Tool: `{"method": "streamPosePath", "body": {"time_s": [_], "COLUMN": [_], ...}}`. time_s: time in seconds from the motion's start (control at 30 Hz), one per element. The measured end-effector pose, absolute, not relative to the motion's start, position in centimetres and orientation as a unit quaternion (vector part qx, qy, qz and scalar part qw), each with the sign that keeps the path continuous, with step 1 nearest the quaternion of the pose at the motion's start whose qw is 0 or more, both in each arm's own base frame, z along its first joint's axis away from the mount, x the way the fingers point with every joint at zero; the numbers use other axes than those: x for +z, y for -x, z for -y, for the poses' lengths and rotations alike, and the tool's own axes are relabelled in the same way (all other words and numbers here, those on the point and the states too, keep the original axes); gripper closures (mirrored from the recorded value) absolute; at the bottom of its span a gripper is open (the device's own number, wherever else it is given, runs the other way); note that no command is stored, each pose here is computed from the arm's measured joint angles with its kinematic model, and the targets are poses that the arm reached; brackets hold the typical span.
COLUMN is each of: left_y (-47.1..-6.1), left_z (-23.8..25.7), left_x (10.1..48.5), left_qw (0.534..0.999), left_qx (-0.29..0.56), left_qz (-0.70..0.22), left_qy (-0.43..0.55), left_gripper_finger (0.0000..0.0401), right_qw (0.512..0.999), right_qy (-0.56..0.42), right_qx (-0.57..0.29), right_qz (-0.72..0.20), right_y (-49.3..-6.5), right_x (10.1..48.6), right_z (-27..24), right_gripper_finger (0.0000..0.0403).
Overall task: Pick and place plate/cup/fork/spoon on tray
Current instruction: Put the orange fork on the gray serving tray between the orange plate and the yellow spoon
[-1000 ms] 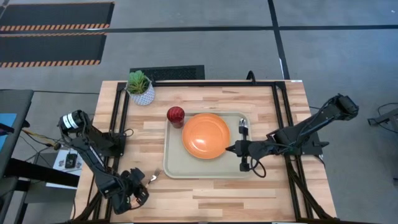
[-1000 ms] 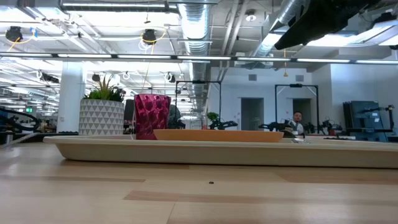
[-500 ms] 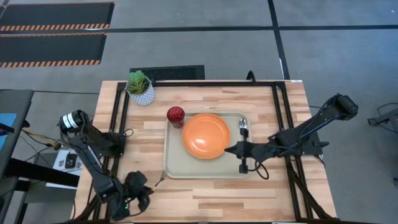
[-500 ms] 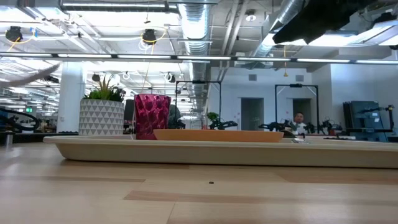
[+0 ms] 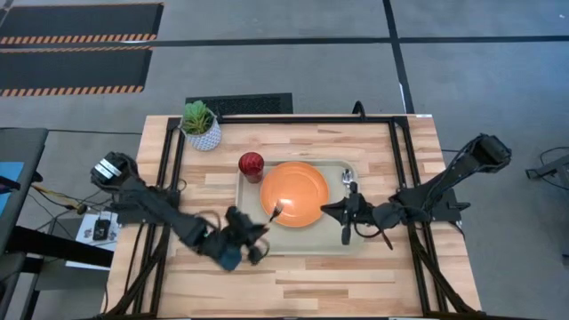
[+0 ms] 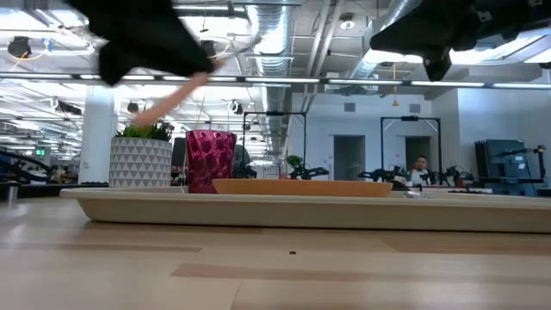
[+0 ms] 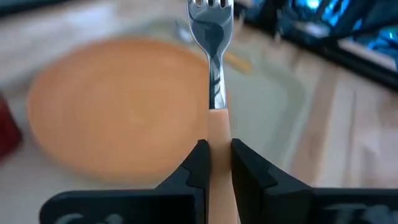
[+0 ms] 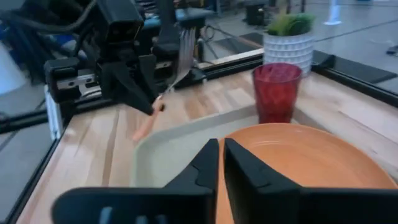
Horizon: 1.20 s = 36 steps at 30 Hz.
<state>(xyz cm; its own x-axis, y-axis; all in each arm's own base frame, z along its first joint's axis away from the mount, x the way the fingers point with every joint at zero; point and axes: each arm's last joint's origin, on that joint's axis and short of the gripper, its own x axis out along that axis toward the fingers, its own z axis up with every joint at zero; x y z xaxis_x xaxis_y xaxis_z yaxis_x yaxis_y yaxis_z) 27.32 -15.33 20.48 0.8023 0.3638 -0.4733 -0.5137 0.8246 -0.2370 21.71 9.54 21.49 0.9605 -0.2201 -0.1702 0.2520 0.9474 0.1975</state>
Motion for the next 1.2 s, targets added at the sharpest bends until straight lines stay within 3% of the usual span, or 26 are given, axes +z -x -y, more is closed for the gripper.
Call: {"method": "streamPosePath", "body": {"time_s": [0.23, 0.5, 1.2], "left_y": [-30.9, -32.3, -32.5], "left_z": [11.4, 9.7, 9.3], "left_x": [22.6, 24.4, 24.8], "left_qw": [0.951, 0.963, 0.963], "left_qx": [0.241, 0.225, 0.238], "left_qz": [-0.127, -0.063, -0.047], "left_qy": [0.147, 0.136, 0.118], "left_gripper_finger": [0.0378, 0.0378, 0.0378], "right_qw": [0.979, 0.974, 0.97], "right_qy": [-0.137, -0.168, -0.154], "right_qx": [-0.146, -0.154, -0.178], "right_qz": [-0.036, 0.008, 0.055], "right_y": [-21.6, -22.2, -30.3], "right_x": [22.1, 23.1, 24.8], "right_z": [-9.7, -8.6, -8.6], "right_gripper_finger": [0.029, 0.0215, 0.0225]}}
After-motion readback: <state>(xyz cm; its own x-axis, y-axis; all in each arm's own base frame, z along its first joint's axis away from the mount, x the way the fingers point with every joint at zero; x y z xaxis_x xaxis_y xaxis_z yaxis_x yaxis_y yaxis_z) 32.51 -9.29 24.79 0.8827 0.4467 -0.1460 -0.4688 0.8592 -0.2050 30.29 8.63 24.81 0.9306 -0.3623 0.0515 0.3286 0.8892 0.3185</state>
